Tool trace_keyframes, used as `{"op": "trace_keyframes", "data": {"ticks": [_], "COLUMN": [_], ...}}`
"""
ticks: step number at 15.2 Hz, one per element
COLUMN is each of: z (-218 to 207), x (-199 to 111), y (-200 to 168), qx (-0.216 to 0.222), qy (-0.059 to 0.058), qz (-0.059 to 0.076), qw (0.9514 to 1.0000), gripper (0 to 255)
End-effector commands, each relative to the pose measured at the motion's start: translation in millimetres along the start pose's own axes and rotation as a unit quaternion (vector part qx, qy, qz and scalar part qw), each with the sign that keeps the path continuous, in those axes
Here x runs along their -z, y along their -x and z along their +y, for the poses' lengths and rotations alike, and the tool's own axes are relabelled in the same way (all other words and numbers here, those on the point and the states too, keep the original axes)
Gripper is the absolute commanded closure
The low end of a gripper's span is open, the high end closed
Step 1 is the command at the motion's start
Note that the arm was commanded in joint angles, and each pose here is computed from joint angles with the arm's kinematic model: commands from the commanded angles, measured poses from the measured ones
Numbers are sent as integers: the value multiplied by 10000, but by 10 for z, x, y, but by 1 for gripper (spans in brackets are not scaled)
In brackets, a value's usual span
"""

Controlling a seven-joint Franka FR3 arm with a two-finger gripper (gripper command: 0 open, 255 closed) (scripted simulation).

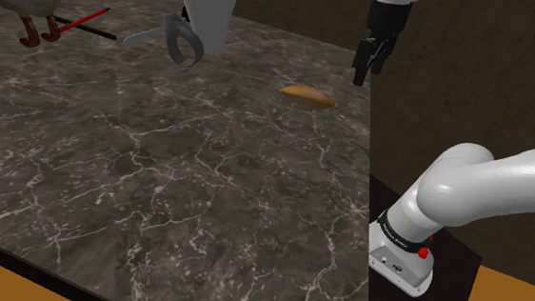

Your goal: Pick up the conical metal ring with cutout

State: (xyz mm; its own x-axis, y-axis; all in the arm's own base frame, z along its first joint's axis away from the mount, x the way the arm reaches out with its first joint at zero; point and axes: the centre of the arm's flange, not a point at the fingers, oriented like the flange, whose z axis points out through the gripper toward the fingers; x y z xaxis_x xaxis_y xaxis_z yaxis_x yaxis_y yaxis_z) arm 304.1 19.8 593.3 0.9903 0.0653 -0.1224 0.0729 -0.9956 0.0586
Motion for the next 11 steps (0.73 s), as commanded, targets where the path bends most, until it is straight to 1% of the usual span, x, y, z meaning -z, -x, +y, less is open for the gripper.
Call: {"op": "trace_keyframes", "data": {"ticks": [1,6,11], "z": [0,-296,-625], "x": [0,64,154], "y": [0,-505,-986], "qx": [0,338,676], "qy": [0,-35,-69], "qz": [0,239,477], "qw": [10000,9991,9965], "gripper": [0,0,0]}}
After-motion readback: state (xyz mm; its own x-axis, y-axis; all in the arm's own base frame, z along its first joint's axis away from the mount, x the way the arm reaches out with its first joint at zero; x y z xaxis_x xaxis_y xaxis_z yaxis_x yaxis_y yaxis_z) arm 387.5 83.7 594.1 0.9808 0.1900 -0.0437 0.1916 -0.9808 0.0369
